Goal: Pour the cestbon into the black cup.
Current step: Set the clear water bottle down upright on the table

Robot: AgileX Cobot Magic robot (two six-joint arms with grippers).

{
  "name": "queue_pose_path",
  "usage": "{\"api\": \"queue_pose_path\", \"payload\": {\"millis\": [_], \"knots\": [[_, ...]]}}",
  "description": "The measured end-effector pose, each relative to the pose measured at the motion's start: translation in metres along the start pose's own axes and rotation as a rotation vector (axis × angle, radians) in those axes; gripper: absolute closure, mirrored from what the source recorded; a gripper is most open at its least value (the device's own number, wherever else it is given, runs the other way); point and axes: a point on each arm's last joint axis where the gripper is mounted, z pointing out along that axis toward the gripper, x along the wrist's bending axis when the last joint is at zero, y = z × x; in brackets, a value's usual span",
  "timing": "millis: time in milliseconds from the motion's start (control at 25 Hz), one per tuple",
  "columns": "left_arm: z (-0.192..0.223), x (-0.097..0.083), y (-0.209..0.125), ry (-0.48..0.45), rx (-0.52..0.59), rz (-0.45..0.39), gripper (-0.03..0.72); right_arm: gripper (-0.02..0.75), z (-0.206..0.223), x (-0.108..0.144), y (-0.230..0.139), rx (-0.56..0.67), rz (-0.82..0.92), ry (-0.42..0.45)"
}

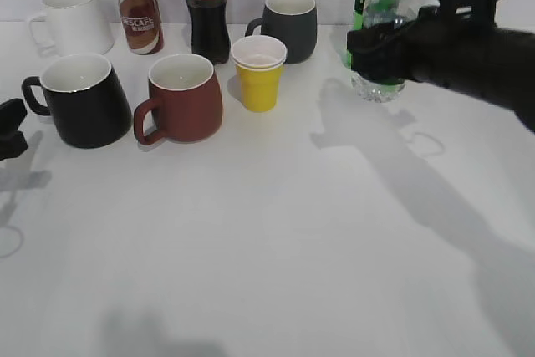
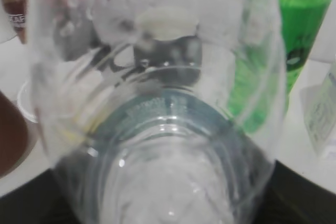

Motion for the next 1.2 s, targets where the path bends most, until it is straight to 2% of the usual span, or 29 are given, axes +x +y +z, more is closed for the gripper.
{"api": "queue_pose_path", "payload": {"millis": [240,400,520,800,1040,1200], "knots": [[-0.018,-0.006,0.017,-0.011,-0.063,0.016,0.402,0.288,0.016,-0.018,-0.042,0.007,0.030,-0.050],[-0.022,-0.012,0.028,-0.052,-0.105,0.044,0.402,0.288,0.029,-0.023,-0.065,0.015,0.032,-0.060],[-0.025,-0.016,0.033,-0.081,-0.125,0.062,0.402,0.288,0.035,-0.023,-0.077,0.027,0.014,-0.044],[-0.028,-0.019,0.037,-0.108,-0.144,0.080,0.402,0.288,0.037,-0.018,-0.080,0.011,-0.046,0.010],[-0.029,-0.021,0.040,-0.118,-0.155,0.088,0.403,0.130,0.037,-0.018,-0.075,-0.047,-0.053,0.012],[-0.030,-0.023,0.041,-0.135,-0.159,0.098,0.403,0.095,0.036,-0.018,-0.071,-0.086,-0.066,0.003]]}}
